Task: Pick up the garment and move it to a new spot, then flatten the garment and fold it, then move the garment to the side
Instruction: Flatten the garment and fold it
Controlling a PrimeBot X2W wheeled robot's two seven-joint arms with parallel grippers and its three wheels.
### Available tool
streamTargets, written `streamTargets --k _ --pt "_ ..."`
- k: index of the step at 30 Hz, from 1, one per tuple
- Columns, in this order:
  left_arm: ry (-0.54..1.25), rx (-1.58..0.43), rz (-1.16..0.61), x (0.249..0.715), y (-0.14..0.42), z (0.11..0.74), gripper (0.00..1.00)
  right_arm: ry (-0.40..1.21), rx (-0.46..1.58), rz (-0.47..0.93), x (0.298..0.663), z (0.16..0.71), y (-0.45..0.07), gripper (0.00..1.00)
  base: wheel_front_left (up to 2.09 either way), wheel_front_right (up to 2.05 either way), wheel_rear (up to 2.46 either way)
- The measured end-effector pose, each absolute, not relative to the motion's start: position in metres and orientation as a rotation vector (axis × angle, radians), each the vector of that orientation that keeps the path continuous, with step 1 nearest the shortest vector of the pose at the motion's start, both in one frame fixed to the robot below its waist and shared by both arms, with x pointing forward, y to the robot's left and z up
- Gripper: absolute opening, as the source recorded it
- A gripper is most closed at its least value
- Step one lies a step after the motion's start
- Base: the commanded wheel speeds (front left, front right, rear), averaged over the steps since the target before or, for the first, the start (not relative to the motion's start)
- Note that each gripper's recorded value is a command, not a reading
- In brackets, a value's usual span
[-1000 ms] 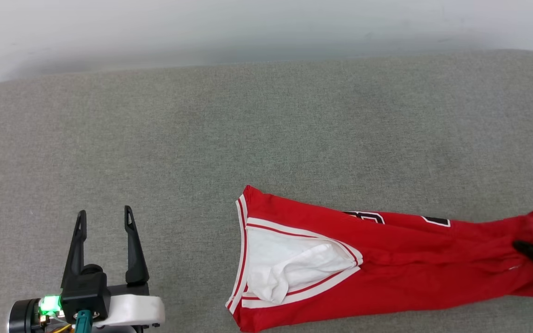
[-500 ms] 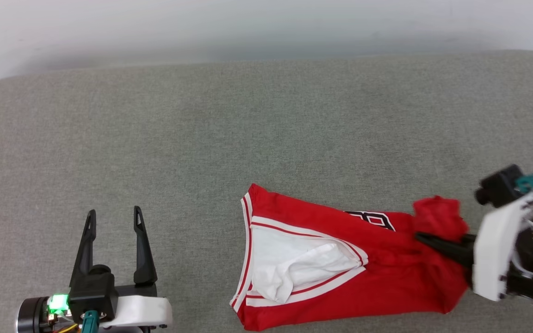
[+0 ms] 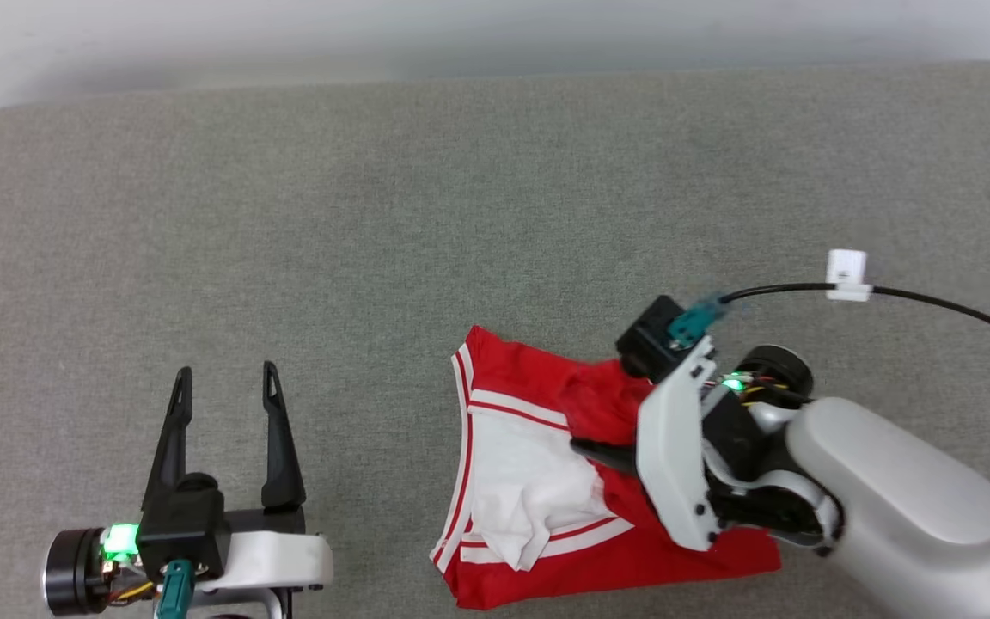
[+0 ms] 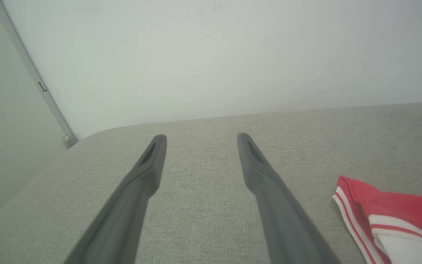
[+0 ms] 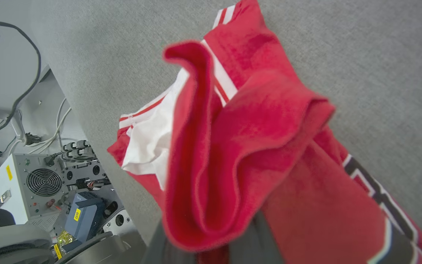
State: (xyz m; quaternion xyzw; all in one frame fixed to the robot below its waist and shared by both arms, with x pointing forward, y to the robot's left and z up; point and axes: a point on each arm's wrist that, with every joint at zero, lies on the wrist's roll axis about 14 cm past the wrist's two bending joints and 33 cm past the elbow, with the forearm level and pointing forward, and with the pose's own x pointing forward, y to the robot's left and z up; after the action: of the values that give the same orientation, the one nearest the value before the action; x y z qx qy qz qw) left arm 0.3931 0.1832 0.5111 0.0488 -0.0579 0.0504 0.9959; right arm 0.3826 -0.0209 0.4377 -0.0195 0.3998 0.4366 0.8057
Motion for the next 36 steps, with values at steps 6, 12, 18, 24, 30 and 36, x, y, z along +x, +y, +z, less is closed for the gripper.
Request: streamTargets --k 6,12,18,24,30,36 --pt "-0.114 0.092 0.1 0.401 0.182 0.509 1.0 0.883 -0.137 0.926 0.392 0.405 -0.008 0.0 0.0 0.0 0.0" --pt "-0.105 0.091 0.111 0.402 0.184 0.506 1.0 0.921 -0.173 0.928 0.388 0.38 -0.004 0.0 0.0 0.0 0.0" --pt "-0.109 0.091 0.116 0.398 0.186 0.508 1.0 0.782 -0.175 0.93 0.394 0.397 -0.007 1.0 0.0 0.0 0.0" --pt "-0.126 0.091 0.1 0.396 0.182 0.514 1.0 0.463 -0.137 0.865 0.429 0.464 -0.026 1.0 0.0 0.0 0.0" --pt "-0.15 0.09 0.076 0.395 0.175 0.522 1.0 0.061 -0.112 0.674 0.47 0.549 -0.077 1.0 0.0 0.0 0.0" --pt "-0.16 0.089 0.062 0.391 0.172 0.525 1.0 -0.154 -0.08 0.445 0.469 0.573 -0.135 1.0 0.0 0.0 0.0"
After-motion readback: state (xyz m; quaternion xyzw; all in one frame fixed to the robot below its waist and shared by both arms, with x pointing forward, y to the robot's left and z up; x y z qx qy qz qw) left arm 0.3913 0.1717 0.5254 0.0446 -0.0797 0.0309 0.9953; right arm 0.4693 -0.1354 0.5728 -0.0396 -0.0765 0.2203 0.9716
